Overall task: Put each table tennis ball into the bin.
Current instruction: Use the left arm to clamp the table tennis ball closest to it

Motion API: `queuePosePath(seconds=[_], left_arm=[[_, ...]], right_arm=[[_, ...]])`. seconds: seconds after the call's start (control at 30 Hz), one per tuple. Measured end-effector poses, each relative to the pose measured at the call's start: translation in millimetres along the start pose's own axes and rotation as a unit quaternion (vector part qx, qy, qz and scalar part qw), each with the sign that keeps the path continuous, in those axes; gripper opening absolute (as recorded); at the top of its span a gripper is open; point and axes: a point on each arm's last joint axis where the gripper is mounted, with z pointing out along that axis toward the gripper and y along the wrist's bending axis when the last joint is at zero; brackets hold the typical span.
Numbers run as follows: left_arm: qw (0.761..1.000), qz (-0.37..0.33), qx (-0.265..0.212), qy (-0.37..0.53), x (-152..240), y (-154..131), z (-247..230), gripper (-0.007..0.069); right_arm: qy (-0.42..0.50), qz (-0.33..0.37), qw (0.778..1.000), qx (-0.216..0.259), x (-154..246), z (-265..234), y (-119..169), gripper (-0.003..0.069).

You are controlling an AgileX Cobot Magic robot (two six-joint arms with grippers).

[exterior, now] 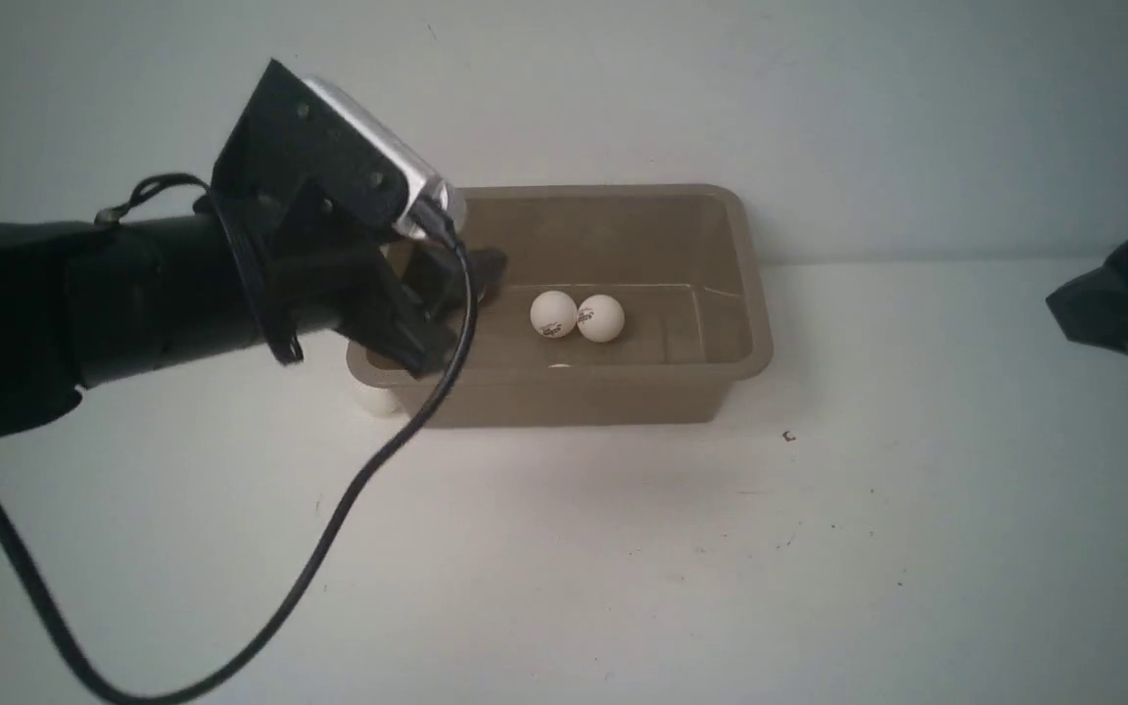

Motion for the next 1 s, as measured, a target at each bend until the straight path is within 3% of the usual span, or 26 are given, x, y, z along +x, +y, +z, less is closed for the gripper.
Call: queuePosePath(seconds=[0.13, 0.27, 0.4, 0.43, 0.53, 0.57, 0.7, 0.87, 1.0], left_arm=[[0.995, -0.021, 0.097, -0.001, 8, -21, -3, 0.0436], [0.991, -0.044, 0.117, 0.056, 21, -26, -4, 0.0436], [0.980, -0.106, 0.073, 0.151, 38, -21, -6, 0.0436], [0.977, -0.117, 0.038, 0.175, 43, -15, -7, 0.0436], [0.972, -0.112, -0.015, 0.206, 50, -5, -10, 0.0436], [0.970, -0.104, -0.055, 0.214, 53, 6, -13, 0.0436], [0.964, -0.106, -0.114, 0.216, 60, 32, -26, 0.0436], [0.964, -0.099, -0.144, 0.199, 64, 55, -40, 0.0436], [0.978, -0.066, -0.126, 0.152, 58, 60, -41, 0.0436]], right_arm=[[0.000, 0.000, 1.000, 0.000, 0, 0, 0, 0.0567], [0.000, 0.000, 1.000, 0.000, 0, 0, 0, 0.0567], [-0.001, 0.000, 1.000, -0.001, 0, 0, 0, 0.0567], [-0.001, 0.001, 1.000, -0.002, 0, 0, 0, 0.0567], [-0.001, 0.002, 1.000, -0.003, 0, 0, 1, 0.0567], [-0.001, 0.002, 1.000, -0.003, 0, 0, 1, 0.0567], [-0.001, 0.002, 1.000, -0.003, 0, 0, 1, 0.0567], [-0.001, 0.002, 1.000, -0.003, 0, 0, 1, 0.0567], [-0.002, 0.005, 1.000, -0.008, 0, 0, 1, 0.0567]])
